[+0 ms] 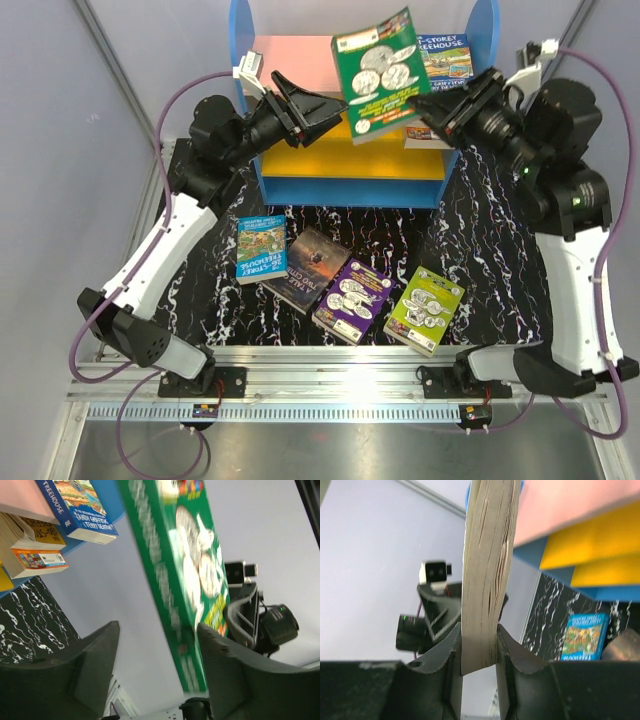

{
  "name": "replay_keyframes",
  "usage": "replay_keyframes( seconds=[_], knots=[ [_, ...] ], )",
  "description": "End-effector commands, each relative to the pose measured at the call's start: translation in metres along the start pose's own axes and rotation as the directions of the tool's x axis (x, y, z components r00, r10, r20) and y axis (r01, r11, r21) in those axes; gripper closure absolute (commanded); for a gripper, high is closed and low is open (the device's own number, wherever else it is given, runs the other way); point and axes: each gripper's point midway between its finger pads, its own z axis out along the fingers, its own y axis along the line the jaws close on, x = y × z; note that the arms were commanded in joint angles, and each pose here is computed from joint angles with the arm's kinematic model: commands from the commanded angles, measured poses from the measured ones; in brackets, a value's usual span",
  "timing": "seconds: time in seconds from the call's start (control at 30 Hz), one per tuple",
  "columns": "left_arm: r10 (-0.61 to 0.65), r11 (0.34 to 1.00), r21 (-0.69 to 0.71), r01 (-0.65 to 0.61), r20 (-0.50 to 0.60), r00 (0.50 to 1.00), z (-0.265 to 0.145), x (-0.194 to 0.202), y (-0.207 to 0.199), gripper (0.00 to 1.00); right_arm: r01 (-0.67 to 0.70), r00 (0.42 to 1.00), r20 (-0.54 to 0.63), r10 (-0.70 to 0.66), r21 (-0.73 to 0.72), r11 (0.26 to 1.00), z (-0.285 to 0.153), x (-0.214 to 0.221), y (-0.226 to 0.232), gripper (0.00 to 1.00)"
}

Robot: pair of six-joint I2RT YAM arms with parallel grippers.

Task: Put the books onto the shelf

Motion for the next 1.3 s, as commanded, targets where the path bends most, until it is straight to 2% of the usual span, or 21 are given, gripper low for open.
replay_keyframes(
  seconds=[0.0, 0.3, 0.53, 0.8, 0.97, 1.0, 1.03, 1.07, 1.1, 1.27],
  knots=[
    [0.097, 0.992, 0.077, -0.097, 0.002, 0.995, -0.019, -0.003, -0.034, 0.26, 0.120, 0.980, 0.170, -0.106, -0.074, 0.990, -0.006, -0.054, 0.034, 1.00],
    [0.139, 0.990, 0.022, -0.139, 0.014, 0.990, -0.039, -0.002, -0.021, 0.12, 0.050, 0.972, 0.234, -0.033, -0.066, 0.997, 0.023, -0.118, -0.011, 1.00],
    [0.126, 0.992, 0.006, -0.126, 0.004, 0.992, -0.049, 0.010, -0.009, 0.12, -0.073, 0.962, 0.259, 0.081, -0.041, 0.996, 0.062, -0.145, -0.061, 1.00],
    [0.126, 0.992, -0.016, -0.126, 0.005, 0.992, -0.063, 0.019, -0.002, 0.13, -0.210, 0.933, 0.311, 0.181, 0.060, 0.976, 0.062, -0.169, -0.109, 1.00],
    [0.122, 0.992, -0.020, -0.122, 0.003, 0.993, -0.064, 0.020, 0.000, 0.13, -0.248, 0.927, 0.304, 0.218, 0.064, 0.967, 0.059, -0.175, -0.118, 0.99],
    [0.121, 0.993, -0.019, -0.121, 0.000, 0.993, -0.064, 0.020, 0.000, 0.13, -0.256, 0.927, 0.299, 0.225, 0.070, 0.964, 0.057, -0.174, -0.117, 0.92],
    [0.118, 0.993, -0.020, -0.118, 0.001, 0.993, -0.063, 0.020, 0.001, 0.14, -0.268, 0.926, 0.297, 0.232, 0.085, 0.960, 0.057, -0.176, -0.123, 0.81],
    [0.118, 0.993, -0.019, -0.118, 0.003, 0.993, -0.062, 0.019, 0.001, 0.14, -0.271, 0.928, 0.287, 0.236, 0.090, 0.958, 0.056, -0.174, -0.123, 0.51],
    [0.115, 0.993, -0.020, -0.115, 0.001, 0.993, -0.062, 0.019, 0.002, 0.14, -0.276, 0.929, 0.281, 0.241, 0.094, 0.957, 0.056, -0.174, -0.125, 0.41],
    [0.109, 0.994, -0.023, -0.109, 0.000, 0.994, -0.060, 0.019, 0.004, 0.14, -0.297, 0.931, 0.252, 0.264, 0.102, 0.949, 0.055, -0.168, -0.131, 0.10]
  ],
)
